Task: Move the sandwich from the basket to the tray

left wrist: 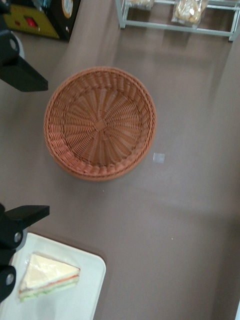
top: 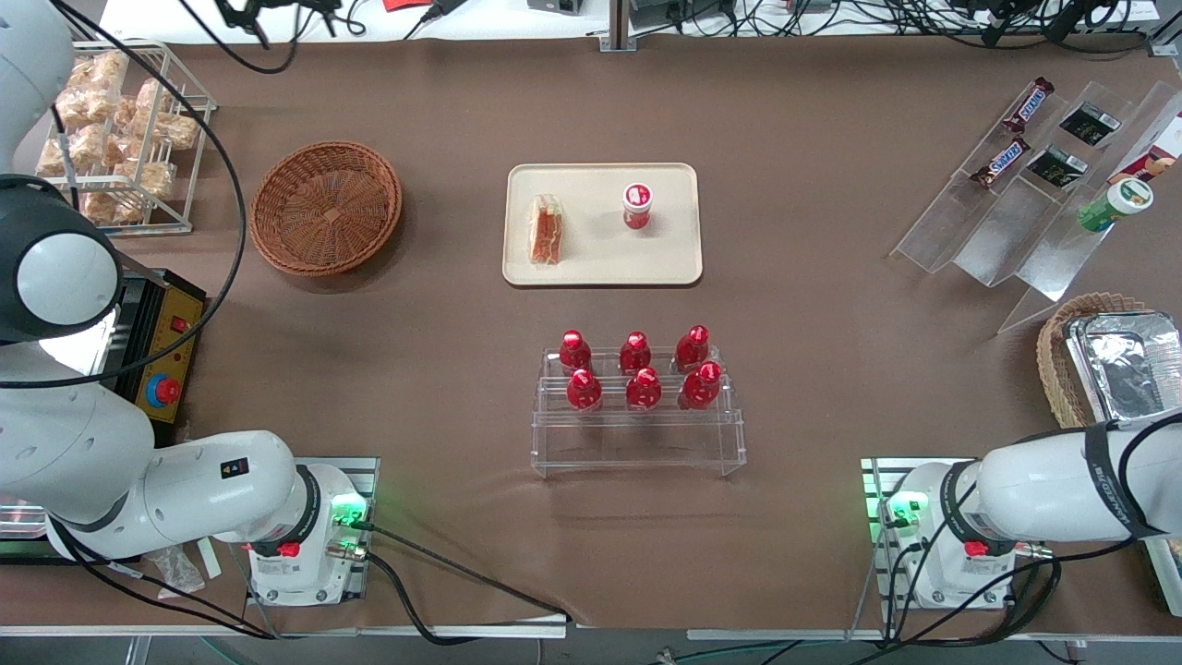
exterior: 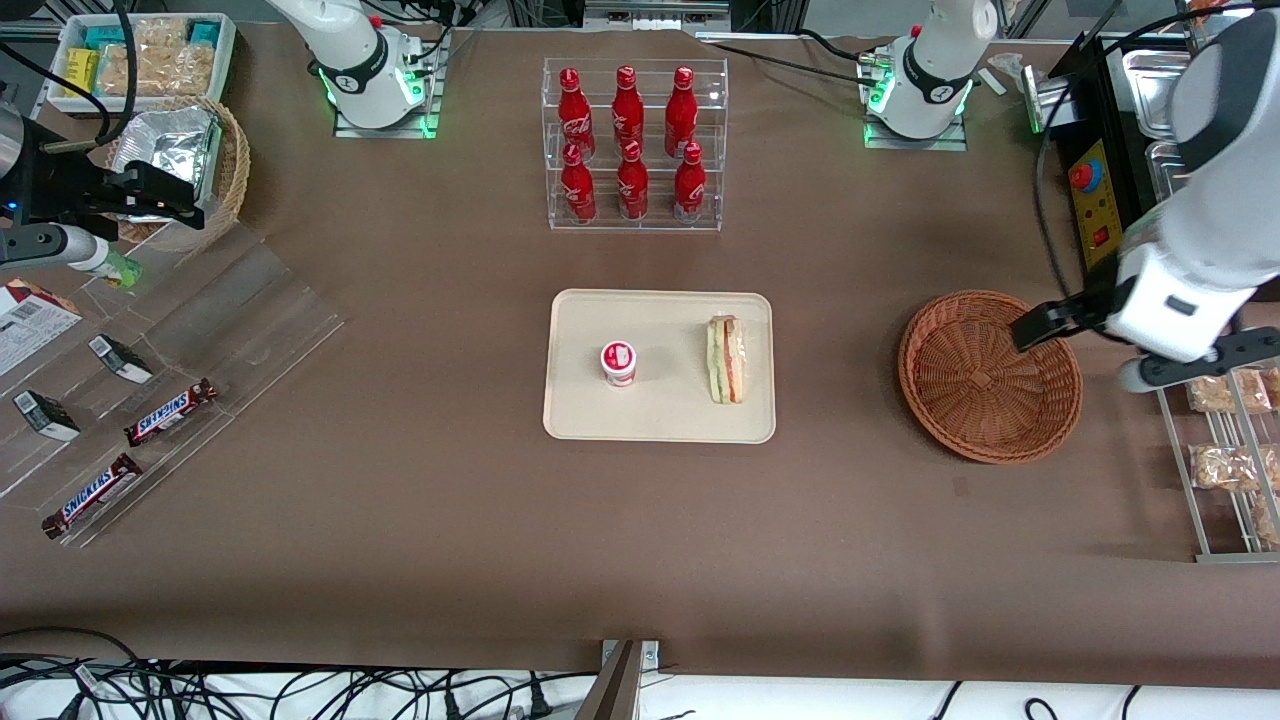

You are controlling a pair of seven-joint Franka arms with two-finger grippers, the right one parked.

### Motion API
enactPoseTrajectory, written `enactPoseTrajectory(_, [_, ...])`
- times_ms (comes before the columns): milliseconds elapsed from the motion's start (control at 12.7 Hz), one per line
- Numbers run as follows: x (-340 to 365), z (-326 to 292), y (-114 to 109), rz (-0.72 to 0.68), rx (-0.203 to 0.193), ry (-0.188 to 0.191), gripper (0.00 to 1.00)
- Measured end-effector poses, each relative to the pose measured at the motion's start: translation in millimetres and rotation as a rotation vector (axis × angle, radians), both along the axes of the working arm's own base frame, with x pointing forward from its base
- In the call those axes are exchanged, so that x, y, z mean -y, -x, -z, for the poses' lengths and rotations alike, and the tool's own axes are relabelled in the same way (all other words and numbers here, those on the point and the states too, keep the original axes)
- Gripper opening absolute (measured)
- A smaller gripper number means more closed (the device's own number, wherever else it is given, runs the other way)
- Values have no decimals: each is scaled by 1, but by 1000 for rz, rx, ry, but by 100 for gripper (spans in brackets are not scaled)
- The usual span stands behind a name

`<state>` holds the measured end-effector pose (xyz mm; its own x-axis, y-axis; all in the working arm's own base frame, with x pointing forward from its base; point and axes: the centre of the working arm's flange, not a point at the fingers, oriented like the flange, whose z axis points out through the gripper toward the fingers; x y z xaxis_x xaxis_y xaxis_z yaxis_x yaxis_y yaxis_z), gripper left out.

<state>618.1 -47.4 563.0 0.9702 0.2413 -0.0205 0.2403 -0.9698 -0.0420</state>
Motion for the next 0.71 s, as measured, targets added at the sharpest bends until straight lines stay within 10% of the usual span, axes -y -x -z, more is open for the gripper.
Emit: enactPoseTrajectory(711, [-27,-34,24,260,-13,68,100])
